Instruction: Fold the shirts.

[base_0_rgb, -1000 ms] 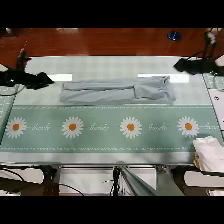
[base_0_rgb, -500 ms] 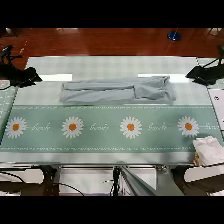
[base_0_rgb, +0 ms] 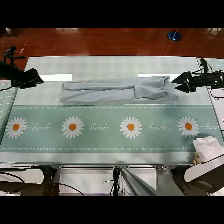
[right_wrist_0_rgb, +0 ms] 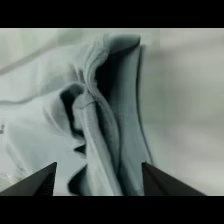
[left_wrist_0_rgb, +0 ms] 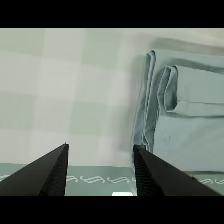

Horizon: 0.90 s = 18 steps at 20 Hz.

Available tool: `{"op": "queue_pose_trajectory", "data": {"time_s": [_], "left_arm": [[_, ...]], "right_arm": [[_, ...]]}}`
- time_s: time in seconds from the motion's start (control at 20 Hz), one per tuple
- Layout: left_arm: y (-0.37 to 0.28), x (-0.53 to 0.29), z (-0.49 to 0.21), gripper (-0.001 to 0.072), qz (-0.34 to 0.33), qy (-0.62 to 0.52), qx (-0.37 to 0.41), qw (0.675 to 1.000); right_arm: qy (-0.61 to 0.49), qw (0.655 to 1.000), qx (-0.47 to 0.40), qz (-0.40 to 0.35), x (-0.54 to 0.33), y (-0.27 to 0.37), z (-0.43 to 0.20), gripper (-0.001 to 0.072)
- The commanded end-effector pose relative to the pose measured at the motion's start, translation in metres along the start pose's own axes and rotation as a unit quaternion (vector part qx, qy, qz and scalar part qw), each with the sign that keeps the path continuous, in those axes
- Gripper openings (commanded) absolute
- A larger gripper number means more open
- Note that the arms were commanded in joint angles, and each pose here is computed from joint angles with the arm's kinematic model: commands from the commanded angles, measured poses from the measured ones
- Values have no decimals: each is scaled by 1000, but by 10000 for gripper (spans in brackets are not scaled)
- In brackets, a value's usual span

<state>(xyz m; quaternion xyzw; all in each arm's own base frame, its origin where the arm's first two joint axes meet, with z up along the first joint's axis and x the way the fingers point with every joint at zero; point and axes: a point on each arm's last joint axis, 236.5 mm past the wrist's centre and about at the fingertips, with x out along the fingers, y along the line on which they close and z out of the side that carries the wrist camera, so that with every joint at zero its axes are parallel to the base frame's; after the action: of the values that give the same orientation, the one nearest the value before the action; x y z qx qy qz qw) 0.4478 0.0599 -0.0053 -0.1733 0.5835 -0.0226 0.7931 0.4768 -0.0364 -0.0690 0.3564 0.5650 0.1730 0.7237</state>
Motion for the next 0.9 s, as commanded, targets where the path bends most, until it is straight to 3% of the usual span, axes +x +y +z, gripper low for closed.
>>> {"op": "queue_pose_trajectory", "data": {"time_s": [0.0,0.3,0.35,0.5,0.6,0.75,0.8,0.85], "left_arm": [[-2,0,-1,494,-1,3,2,1000],[-2,0,-1,494,-1,3,2,1000],[-2,0,-1,494,-1,3,2,1000],[-2,0,-1,494,-1,3,3,1000],[-5,1,-5,465,-5,11,3,1000],[-37,2,-11,330,-53,24,0,998],[-58,3,-11,248,-83,25,0,996],[-81,3,-12,248,-113,25,5,993]], "right_arm": [[31,999,-29,-34,22,-4,-11,602],[86,994,-49,-50,79,13,-36,561],[92,993,-63,-49,86,18,-39,456],[92,990,-92,-46,91,34,-36,49],[79,990,-111,-42,77,51,-24,27],[54,986,-149,-43,43,87,-11,27],[48,986,-154,-46,32,97,-9,27],[42,985,-158,-50,20,106,-9,27]]}}
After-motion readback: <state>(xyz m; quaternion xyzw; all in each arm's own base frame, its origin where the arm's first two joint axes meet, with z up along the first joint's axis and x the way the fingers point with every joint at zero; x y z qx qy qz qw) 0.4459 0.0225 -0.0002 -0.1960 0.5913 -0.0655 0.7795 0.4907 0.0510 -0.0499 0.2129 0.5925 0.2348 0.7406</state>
